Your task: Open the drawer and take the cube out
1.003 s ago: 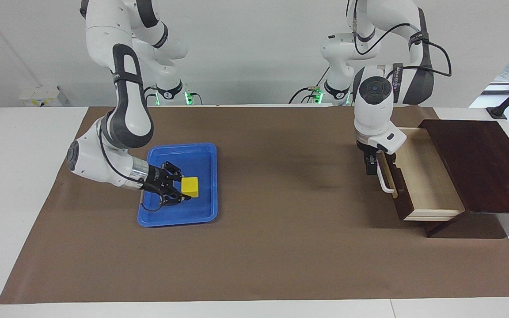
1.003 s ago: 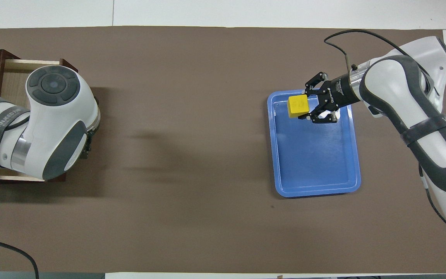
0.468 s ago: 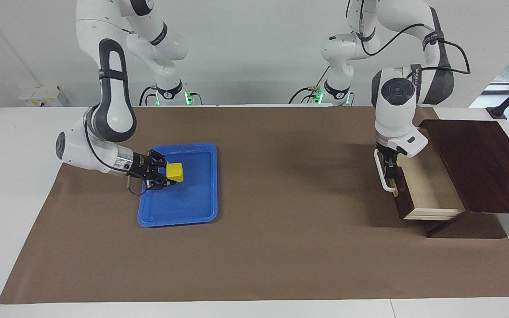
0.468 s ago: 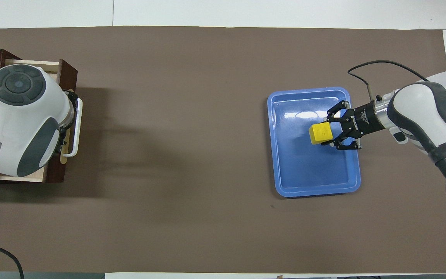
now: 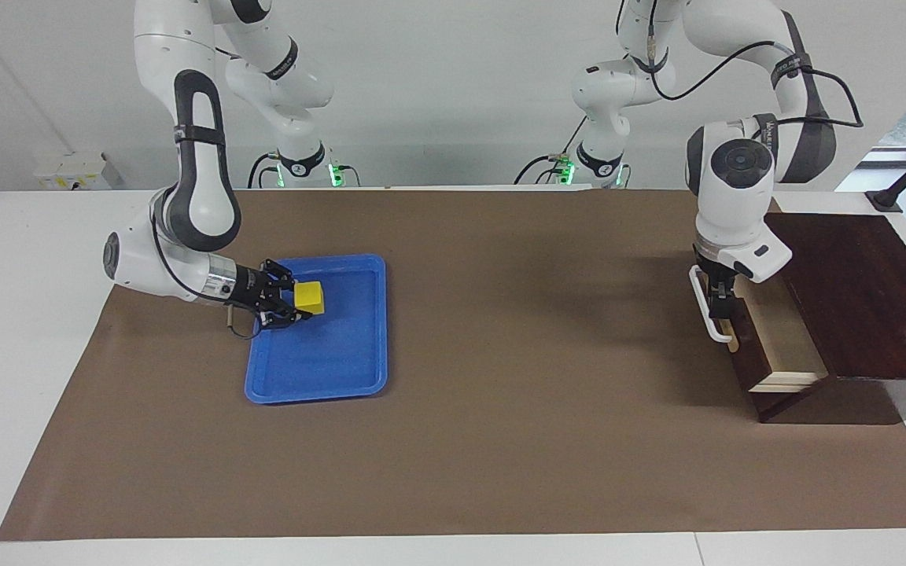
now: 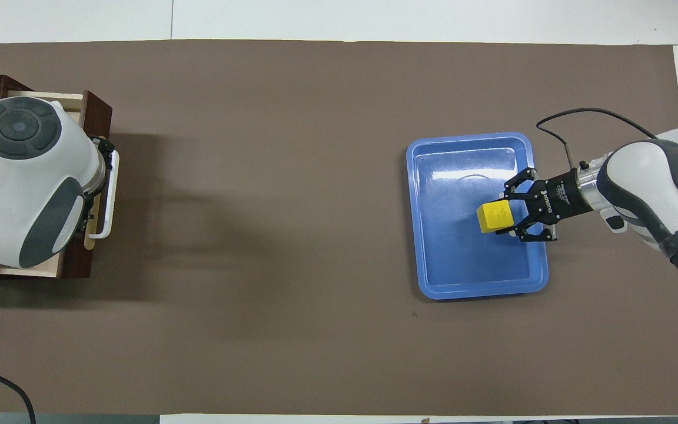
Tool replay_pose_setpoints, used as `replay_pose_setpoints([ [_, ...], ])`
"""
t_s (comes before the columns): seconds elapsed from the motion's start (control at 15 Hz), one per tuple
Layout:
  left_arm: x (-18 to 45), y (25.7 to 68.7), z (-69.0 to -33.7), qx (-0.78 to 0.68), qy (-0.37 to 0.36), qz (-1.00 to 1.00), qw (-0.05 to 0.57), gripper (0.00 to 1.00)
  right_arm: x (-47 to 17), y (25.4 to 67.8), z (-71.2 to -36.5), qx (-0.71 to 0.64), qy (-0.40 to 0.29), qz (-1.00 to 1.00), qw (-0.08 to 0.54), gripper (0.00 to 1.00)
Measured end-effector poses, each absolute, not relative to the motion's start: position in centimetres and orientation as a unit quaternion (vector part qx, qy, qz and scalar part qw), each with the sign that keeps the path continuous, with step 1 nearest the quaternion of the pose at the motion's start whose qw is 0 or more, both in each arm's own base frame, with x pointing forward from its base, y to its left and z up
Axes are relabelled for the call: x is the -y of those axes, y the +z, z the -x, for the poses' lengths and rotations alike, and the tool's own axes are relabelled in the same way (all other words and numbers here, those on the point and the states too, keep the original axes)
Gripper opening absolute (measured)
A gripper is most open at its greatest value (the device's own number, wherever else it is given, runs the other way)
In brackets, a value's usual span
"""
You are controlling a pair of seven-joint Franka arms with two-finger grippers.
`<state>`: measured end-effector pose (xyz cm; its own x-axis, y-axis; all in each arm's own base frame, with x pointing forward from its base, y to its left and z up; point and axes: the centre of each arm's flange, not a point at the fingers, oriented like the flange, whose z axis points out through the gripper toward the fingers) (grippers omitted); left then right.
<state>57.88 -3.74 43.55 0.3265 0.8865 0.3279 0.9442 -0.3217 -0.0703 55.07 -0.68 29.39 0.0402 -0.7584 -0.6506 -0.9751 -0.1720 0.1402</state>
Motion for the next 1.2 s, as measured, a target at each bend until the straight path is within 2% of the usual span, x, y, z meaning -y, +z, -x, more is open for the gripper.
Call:
replay_pose_setpoints([
  [0.27,1.2,43.9,-58.5,0.579,-0.127,0.798,0.109,1.0,-1.4,28.3,-53.6,-0.619,0.323,0.695,0.173,0.56],
  [0.67,-1.3,43.9,-58.6,0.594,-0.128,0.787,0.108,1.0,-7.4,26.7,-52.1,-0.618,0.304,0.703,0.179,0.56],
  [1.2,-3.5,43.9,-58.8,0.594,-0.13,0.787,0.106,1.0,-7.2,25.8,-50.5,-0.622,0.312,0.697,0.175,0.56],
])
